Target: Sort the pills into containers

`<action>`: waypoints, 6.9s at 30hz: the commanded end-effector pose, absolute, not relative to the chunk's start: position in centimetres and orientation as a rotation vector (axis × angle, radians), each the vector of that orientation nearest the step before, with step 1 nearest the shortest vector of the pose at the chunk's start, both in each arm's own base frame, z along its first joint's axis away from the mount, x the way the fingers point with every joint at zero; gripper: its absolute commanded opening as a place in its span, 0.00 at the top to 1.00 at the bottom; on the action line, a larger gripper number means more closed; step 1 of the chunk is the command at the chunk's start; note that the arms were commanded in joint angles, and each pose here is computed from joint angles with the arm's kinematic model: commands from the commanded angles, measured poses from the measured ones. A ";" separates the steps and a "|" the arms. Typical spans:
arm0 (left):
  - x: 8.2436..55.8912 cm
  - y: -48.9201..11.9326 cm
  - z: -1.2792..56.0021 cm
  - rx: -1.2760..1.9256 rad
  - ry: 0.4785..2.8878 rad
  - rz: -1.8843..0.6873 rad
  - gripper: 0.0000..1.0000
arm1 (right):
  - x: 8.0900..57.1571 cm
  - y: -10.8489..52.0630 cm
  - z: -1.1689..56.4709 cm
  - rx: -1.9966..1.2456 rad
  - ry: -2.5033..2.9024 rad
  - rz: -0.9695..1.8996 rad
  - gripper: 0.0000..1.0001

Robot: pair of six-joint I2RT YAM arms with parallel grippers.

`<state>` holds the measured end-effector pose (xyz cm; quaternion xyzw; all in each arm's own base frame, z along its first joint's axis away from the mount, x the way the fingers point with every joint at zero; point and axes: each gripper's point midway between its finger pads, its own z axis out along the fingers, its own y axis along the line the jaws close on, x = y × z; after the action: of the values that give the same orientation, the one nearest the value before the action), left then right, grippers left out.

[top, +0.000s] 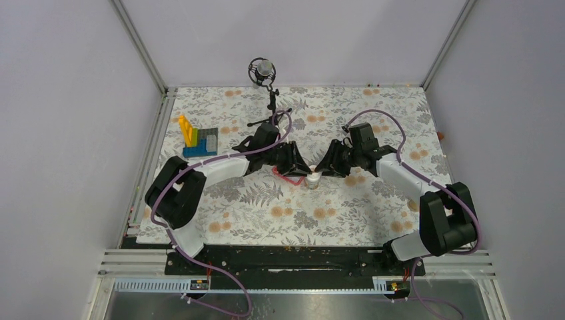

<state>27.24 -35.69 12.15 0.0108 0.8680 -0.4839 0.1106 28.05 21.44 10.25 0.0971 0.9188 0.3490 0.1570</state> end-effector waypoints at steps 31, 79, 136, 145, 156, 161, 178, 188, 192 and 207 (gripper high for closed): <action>29.3 -35.5 11.3 -0.231 2.468 -1.397 0.88 | 27.4 22.0 8.4 0.367 2.602 1.100 0.88; 29.8 -35.3 7.2 -0.332 2.555 -1.172 1.00 | 27.0 23.7 5.7 0.394 2.577 1.289 1.00; 34.6 -17.8 19.1 -0.329 2.112 -0.635 0.28 | 30.9 26.3 4.1 -0.149 2.295 0.490 0.67; 35.0 -16.3 18.9 -0.358 2.118 -0.621 0.28 | 33.9 25.9 2.7 -0.023 2.299 0.328 0.78; 36.1 -15.3 18.9 -0.369 2.123 -0.598 0.28 | 37.8 26.1 1.7 0.123 2.371 0.224 0.80; 36.3 -15.9 19.3 -0.339 2.116 -0.704 0.28 | 38.9 25.5 2.4 0.161 2.404 0.218 0.79; 36.2 -14.9 21.5 -0.313 2.057 -0.697 0.13 | 31.4 9.7 16.8 0.423 2.456 -0.002 0.25; 36.6 -14.9 22.3 -0.229 2.061 -0.656 0.01 | 24.6 -5.6 18.2 1.027 2.264 -0.491 0.04; 37.1 -15.0 22.1 -0.242 2.073 -0.654 0.01 | 22.0 -8.6 17.9 1.220 2.119 -0.594 0.02; 38.2 -16.0 21.8 -0.237 2.115 -0.689 0.02 | 17.7 -11.3 12.0 1.508 2.127 -0.736 0.01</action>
<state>37.13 -15.49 19.07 -0.1072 0.8670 -0.2587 0.4121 17.67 -10.93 12.91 0.5286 0.7784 -0.2582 0.2191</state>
